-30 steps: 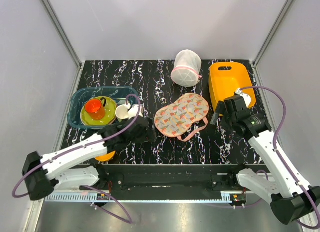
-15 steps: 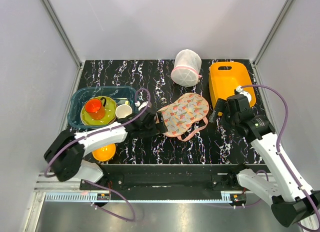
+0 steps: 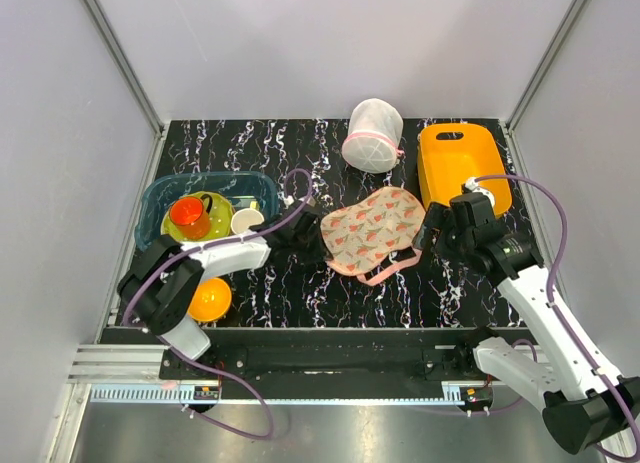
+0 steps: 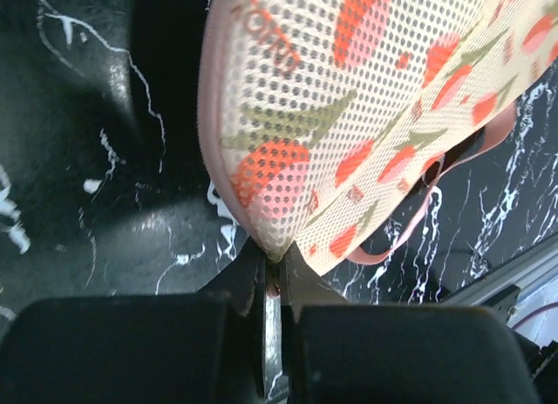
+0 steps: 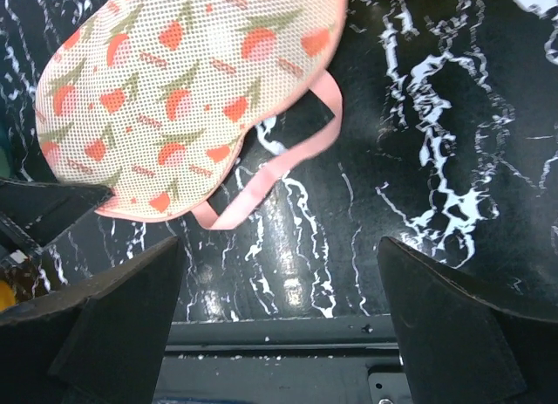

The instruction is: Unzip the laundry bag and remove the bra

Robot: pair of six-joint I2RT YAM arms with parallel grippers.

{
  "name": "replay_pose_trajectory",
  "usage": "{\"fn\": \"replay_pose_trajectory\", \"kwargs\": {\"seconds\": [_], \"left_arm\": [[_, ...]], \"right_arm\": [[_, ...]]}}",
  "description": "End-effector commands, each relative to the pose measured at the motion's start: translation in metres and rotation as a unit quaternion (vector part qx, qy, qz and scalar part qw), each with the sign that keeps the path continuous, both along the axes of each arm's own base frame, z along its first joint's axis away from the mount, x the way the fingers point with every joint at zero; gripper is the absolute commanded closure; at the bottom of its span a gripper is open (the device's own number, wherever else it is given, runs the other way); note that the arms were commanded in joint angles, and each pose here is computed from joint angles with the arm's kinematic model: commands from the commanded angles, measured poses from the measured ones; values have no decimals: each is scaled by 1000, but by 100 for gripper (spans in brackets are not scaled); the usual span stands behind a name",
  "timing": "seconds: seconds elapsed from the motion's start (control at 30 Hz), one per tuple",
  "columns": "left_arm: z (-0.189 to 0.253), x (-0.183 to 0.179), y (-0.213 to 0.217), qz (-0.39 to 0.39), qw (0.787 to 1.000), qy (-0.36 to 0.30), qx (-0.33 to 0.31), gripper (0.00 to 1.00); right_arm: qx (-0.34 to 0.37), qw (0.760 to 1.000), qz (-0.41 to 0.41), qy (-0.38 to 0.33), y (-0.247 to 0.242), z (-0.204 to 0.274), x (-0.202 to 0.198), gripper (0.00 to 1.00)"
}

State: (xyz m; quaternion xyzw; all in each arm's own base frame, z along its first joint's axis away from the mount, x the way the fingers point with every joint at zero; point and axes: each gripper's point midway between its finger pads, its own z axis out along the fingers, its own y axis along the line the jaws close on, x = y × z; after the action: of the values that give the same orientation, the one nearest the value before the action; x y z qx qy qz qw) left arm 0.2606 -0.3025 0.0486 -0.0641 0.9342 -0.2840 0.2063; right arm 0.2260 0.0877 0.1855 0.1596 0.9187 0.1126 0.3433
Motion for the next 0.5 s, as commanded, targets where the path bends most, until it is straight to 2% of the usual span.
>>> {"fn": "replay_pose_trajectory", "kwargs": {"seconds": [0.0,0.03,0.1,0.13,0.23,0.47], "left_arm": [[50,-3,12,-1,999,-52,-13,100],[76,-7,13,-4,997,-74,-34,100],[91,-17,18,-15,996,-81,-47,100],[114,-25,19,-26,993,-95,-71,100],[139,-43,24,-52,989,-88,-109,100],[161,-71,27,-68,984,-40,-161,100]], "right_arm": [[42,998,53,-19,23,3,1,0],[53,997,60,-18,28,1,1,0],[90,993,81,-8,44,-5,-1,0],[108,991,79,-1,50,-8,-1,0],[153,984,91,13,68,-19,-4,0],[164,985,55,9,69,-31,-4,0]]}}
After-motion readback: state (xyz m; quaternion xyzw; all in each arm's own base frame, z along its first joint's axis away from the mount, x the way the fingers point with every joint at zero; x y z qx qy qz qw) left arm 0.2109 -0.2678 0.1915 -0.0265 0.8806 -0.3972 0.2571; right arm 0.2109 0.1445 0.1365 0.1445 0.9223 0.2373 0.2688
